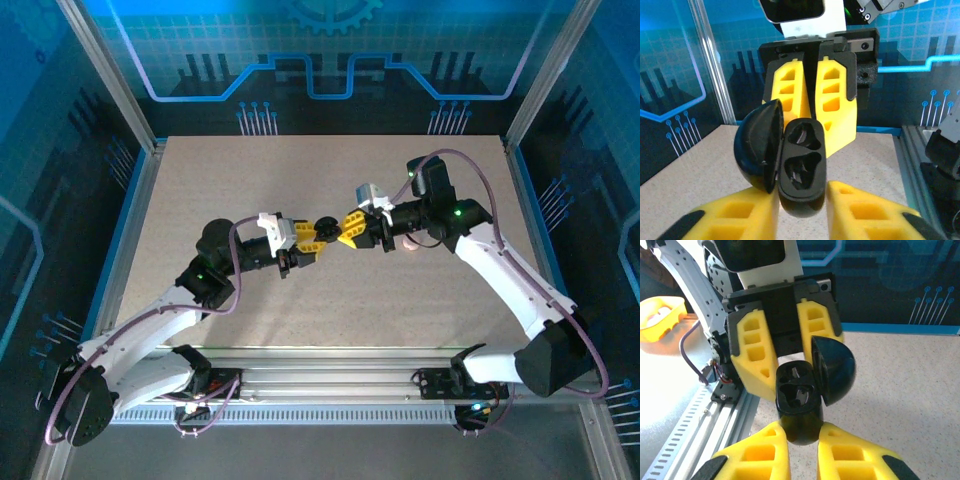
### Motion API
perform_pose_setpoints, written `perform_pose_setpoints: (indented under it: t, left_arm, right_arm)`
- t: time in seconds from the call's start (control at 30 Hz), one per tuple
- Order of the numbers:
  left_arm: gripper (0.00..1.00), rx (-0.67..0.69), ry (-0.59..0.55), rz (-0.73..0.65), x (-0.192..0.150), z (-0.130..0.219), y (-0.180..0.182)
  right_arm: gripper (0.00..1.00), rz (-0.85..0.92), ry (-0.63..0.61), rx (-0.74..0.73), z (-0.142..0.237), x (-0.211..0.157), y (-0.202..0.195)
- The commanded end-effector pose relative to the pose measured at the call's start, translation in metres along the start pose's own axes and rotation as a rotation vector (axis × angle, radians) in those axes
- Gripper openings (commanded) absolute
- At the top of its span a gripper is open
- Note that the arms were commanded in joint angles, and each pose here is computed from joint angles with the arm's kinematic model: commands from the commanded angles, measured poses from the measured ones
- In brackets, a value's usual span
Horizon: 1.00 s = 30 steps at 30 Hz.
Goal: Insert the wireless bluetooth earbuds into the charging case
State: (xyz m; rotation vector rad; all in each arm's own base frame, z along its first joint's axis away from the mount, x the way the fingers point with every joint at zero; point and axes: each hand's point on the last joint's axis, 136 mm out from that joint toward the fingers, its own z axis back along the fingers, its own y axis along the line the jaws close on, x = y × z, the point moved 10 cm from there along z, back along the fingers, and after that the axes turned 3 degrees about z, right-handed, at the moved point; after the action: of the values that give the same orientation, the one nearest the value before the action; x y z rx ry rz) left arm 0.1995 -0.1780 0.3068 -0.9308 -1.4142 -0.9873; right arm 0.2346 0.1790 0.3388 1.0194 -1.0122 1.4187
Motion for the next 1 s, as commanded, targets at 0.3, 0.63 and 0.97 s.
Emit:
perform_pose_setpoints:
  t: [0.3,0.63,0.97]
  left_arm:
    - [0.28,-0.033,-0.078,-0.003,0.009,-0.005,-0.001]
    - [0.17,-0.042,-0.094,0.001,0.012,-0.006,-0.001]
    - [0.13,0.124,0.034,0.044,-0.003,0.019,0.017]
  right_arm:
    - [0.13,0.036,-0.073,0.066,-0.004,0.013,-0.001]
    - [0.14,0.032,-0.079,0.067,-0.006,0.013,-0.003]
    - [0.34,-0.074,0.019,-0.074,-0.004,-0.001,-0.003]
